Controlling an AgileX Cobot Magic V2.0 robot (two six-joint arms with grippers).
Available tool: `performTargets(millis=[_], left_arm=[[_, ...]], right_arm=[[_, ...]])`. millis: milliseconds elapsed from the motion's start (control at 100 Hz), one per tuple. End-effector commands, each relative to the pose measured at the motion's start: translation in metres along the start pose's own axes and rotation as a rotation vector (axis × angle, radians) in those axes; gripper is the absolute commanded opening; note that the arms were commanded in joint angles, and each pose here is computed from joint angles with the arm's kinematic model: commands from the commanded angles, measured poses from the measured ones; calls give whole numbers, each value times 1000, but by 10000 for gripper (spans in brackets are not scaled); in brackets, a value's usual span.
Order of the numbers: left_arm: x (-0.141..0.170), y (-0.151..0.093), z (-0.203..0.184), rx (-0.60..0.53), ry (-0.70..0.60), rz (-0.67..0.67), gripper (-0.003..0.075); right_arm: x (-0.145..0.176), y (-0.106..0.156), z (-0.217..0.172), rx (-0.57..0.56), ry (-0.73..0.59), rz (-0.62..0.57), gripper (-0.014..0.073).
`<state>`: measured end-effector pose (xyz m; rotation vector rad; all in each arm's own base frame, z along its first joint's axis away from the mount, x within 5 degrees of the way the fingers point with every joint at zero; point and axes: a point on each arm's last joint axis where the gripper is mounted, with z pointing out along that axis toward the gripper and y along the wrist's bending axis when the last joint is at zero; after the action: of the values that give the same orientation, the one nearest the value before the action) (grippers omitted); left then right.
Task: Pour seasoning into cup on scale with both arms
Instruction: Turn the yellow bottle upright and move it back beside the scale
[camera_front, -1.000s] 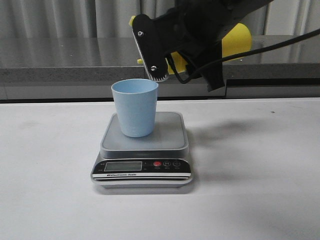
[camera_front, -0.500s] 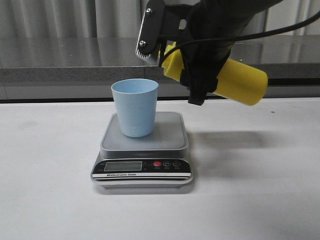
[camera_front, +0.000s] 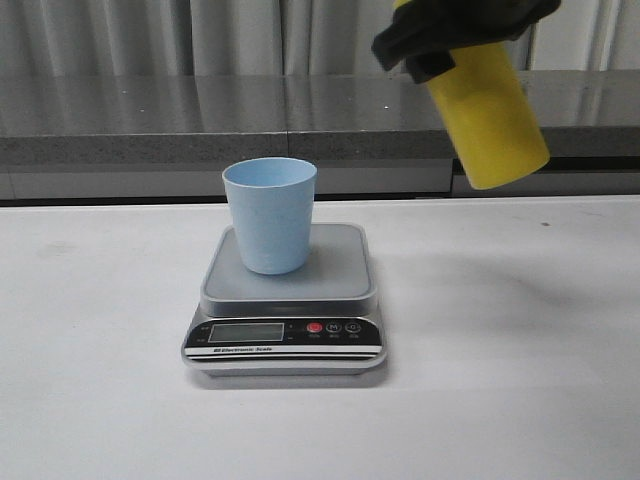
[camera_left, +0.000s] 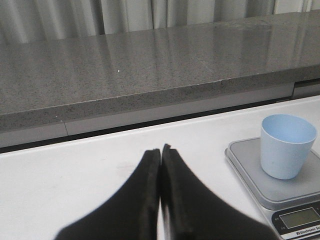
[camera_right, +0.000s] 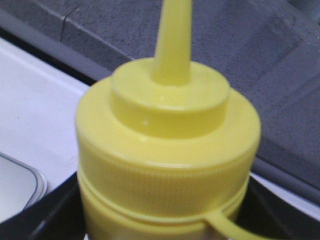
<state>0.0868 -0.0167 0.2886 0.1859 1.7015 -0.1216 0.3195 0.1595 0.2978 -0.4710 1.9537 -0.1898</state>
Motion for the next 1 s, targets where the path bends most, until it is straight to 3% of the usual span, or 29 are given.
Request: performTargets(millis=[0, 230, 840, 990], left_arm=[[-17, 1, -2, -4, -101, 0, -20], [-17, 1, -2, -4, -101, 0, -20], [-17, 1, -2, -4, -101, 0, -20], [-17, 1, -2, -4, -101, 0, -20]], right_arm=[[-14, -26, -21, 11, -97, 67, 287], [-2, -47, -30, -26, -116, 146, 287], [-7, -45, -40, -134, -172, 203, 287], [-5, -48, -38, -206, -202, 207, 287]])
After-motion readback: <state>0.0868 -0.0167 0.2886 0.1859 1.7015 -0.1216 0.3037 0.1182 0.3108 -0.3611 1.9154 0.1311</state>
